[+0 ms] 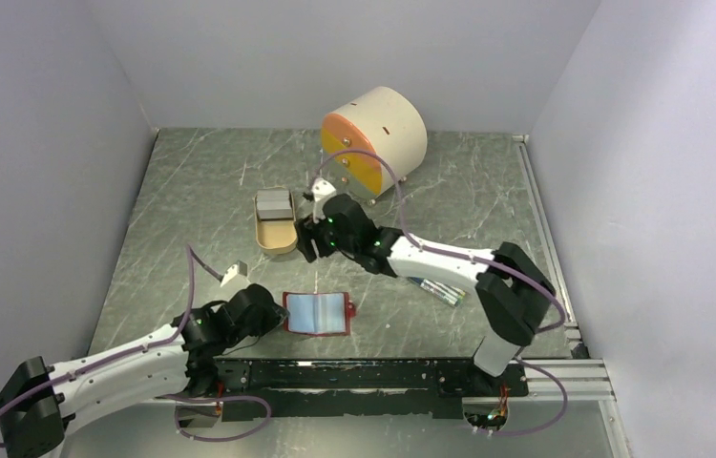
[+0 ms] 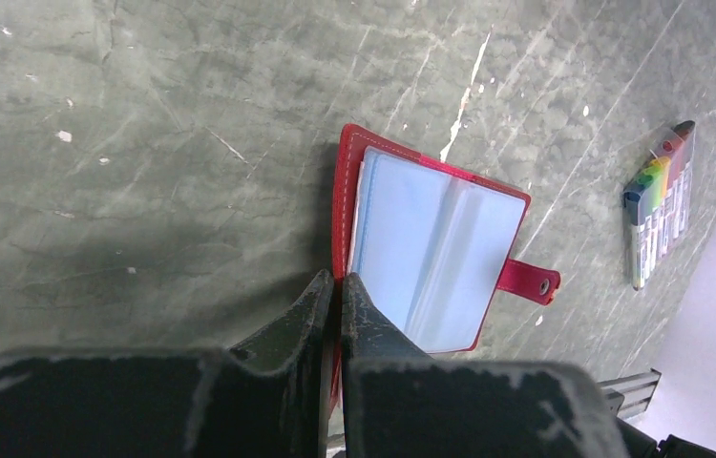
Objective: Put the credit cards into the card holder
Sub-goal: Pick up the credit card from the storage box.
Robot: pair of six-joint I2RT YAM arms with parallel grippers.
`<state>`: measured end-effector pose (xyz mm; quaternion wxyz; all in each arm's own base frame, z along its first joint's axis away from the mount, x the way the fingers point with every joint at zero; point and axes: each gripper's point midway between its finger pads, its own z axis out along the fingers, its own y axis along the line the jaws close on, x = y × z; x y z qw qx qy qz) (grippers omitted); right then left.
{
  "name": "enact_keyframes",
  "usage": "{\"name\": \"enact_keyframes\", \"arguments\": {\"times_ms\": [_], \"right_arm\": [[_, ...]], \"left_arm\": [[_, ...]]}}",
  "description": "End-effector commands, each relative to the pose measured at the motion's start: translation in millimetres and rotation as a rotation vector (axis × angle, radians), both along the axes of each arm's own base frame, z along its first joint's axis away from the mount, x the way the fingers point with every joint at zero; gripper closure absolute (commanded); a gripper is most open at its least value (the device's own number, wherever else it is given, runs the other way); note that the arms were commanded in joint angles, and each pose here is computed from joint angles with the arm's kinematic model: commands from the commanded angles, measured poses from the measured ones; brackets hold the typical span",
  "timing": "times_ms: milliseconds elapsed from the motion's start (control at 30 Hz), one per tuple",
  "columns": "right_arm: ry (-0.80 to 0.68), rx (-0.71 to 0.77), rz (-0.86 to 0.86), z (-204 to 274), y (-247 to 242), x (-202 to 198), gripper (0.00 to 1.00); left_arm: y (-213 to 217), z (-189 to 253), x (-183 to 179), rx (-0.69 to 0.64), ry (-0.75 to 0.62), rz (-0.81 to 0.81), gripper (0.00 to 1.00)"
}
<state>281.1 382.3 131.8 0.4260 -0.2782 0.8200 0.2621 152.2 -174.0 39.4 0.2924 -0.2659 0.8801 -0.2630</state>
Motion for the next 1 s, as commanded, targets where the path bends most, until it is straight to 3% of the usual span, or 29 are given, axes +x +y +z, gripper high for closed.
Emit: {"name": "enact_keyframes", "arguments": {"times_ms": [0, 233, 600, 967], "right_arm": [[-0.233, -0.118, 0.154, 10.4, 22.2, 33.8, 0.33], [-0.443, -0.254, 0.308, 2.8, 55.8, 69.0, 0.31], [-0.630, -0.457, 0.410, -32.0, 90.3, 120.4, 0.31], [-0.710, -0.591, 0.440, -49.1, 96.4, 143.0, 0.31]], "left_arm": [[8.7, 3.5, 1.8, 0.017, -0.011, 0.041, 0.91], [17.1, 9.2, -0.9, 0.000, -0.028, 0.058, 0.91], [19.5, 9.0, -1.8, 0.013, -0.020, 0.062, 0.91], [20.6, 11.7, -0.9, 0.006, -0.034, 0.065, 0.91]]}}
